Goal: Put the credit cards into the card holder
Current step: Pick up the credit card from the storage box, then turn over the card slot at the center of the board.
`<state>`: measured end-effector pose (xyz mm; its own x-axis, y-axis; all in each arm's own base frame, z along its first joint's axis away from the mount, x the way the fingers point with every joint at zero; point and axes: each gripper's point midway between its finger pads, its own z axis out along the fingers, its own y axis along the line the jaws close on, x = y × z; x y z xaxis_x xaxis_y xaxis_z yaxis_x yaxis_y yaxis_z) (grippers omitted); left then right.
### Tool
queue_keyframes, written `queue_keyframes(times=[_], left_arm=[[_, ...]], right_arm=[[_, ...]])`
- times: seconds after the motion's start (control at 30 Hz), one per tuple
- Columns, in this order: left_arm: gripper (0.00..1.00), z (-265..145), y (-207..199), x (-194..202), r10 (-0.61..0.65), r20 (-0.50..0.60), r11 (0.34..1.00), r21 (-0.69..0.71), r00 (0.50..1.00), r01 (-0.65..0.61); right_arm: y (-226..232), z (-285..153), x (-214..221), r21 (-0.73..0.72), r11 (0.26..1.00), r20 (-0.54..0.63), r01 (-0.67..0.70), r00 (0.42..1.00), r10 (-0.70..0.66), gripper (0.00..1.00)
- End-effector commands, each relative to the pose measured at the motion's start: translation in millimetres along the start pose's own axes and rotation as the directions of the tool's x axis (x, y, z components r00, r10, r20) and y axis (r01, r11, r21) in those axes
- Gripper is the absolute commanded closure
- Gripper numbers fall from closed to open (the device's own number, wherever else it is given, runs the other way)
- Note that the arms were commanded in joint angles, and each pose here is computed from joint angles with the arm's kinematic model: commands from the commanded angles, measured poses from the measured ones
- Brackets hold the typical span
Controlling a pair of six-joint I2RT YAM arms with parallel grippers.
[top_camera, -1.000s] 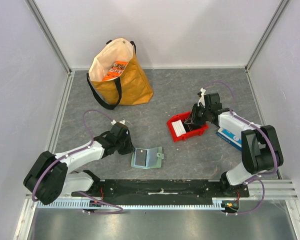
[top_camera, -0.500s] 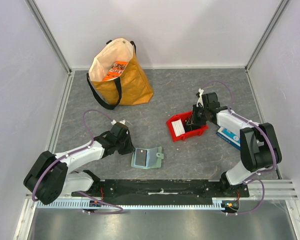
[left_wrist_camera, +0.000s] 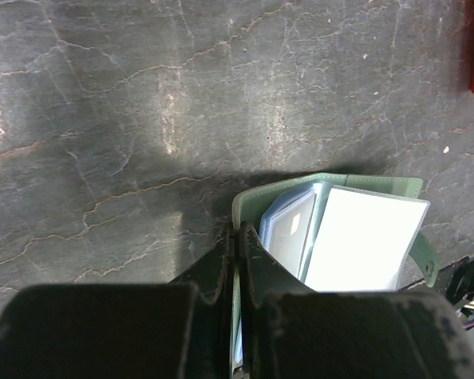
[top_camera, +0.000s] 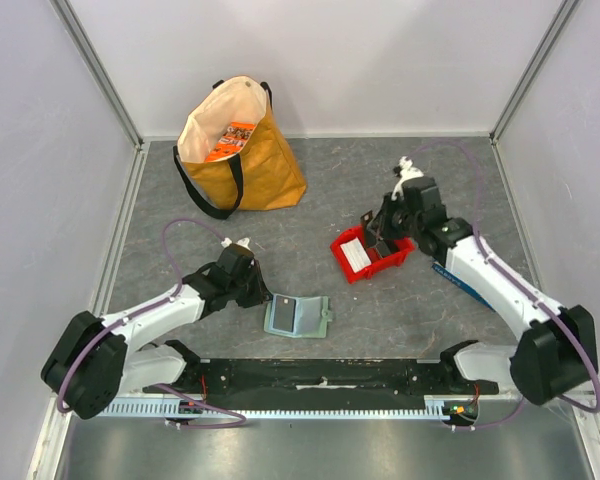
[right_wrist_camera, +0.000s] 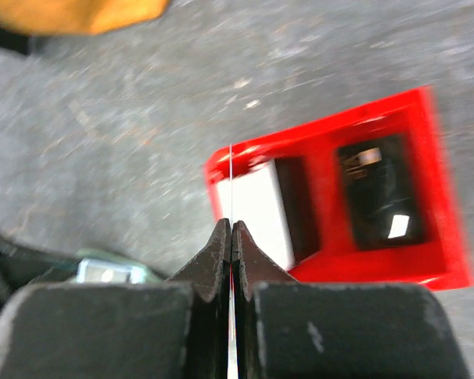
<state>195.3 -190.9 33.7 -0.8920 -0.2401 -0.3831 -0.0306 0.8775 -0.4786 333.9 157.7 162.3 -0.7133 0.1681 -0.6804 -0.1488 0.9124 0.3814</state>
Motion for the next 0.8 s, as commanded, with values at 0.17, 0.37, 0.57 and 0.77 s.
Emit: queue_keyframes(times=[0.17, 0.37, 0.57, 0.77], left_arm=[[0.98, -10.3, -16.6, -3.9, -0.008, 0.03, 0.996, 0.088, 1.0, 0.006], [0.98, -14.0, -13.5, -0.6, -0.057, 0.038, 0.994, 0.093, 0.998, 0.053], [0.98, -20.2, -12.5, -1.3, -0.095, 0.066, 0.99, 0.106, 0.993, 0.088], [0.98, -22.0, -9.5, 0.3, -0.112, 0.074, 0.989, 0.108, 0.991, 0.104]], right_arm=[[110.1, -31.9, 49.7, -0.171, 0.958, 0.238, -0.232, 0.934, 0.268, 1.0], [167.3, -37.5, 104.0, -0.181, 0.949, 0.27, -0.257, 0.915, 0.3, 1.0], [194.2, -22.4, 137.6, -0.149, 0.957, 0.268, -0.251, 0.921, 0.283, 1.0], [217.0, -17.9, 146.9, -0.176, 0.955, 0.257, -0.237, 0.926, 0.277, 1.0]])
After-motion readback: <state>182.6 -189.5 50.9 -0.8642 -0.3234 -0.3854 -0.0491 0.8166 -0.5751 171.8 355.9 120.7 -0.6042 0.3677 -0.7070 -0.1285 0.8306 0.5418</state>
